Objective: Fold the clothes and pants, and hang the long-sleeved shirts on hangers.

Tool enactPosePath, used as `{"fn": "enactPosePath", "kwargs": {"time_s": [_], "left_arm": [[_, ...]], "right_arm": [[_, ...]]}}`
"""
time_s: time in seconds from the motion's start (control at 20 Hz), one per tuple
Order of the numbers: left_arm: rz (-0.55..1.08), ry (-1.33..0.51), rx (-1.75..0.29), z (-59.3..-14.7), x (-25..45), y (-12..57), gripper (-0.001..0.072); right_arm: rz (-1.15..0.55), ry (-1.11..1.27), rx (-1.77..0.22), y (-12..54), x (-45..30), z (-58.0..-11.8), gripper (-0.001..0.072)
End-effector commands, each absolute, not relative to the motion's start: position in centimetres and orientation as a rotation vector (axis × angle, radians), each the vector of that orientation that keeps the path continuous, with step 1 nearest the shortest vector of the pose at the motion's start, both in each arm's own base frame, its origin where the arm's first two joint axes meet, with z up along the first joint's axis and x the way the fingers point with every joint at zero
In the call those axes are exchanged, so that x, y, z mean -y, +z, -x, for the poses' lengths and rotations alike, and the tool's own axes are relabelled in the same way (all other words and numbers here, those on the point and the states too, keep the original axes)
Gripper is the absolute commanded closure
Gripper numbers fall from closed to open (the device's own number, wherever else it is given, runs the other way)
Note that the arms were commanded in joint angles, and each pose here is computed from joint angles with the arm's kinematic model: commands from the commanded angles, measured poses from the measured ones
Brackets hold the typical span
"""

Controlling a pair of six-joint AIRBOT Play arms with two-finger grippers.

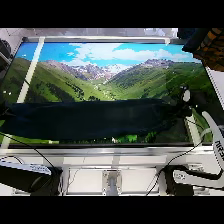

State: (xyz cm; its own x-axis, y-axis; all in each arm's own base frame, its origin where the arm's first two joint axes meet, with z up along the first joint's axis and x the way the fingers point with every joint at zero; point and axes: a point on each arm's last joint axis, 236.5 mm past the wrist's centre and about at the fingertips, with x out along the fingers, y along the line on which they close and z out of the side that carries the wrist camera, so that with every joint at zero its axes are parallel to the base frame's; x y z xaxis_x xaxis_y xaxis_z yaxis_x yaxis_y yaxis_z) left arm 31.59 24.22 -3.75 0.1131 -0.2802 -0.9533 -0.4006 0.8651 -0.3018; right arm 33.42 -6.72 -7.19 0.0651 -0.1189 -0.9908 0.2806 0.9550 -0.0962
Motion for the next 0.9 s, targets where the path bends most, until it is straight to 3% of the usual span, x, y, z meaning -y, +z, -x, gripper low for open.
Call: {"fn": "enactPosePath", "kwargs": {"time_s": [0.0,0.25,0.45,0.65,0.85], "left_arm": [[0.504,0.145,-1.552,-29.8,-25.4,-4.1,0.0676],[0.469,0.096,-1.544,-29.9,-24.8,-3.3,0.0676],[0.447,-0.039,-1.373,-32.9,-22.4,0.7,0.0677],[0.403,-0.109,-1.229,-35.3,-18.8,6.1,0.0677],[0.294,-0.179,-1.233,-35.9,-12.5,10.0,0.0678]], "right_arm": [[-0.082,-0.314,-1.447,-4.0,8.7,-35.8,0.0258],[-0.007,-0.268,-1.442,2.2,9.2,-36.9,0.0258],[-0.012,-0.284,-1.373,6.5,9.5,-37.8,0.0258],[-0.022,-0.282,-1.358,7.7,9.2,-37.5,0.0258],[-0.024,-0.283,-1.360,7.7,9.2,-37.4,0.0259]]}}
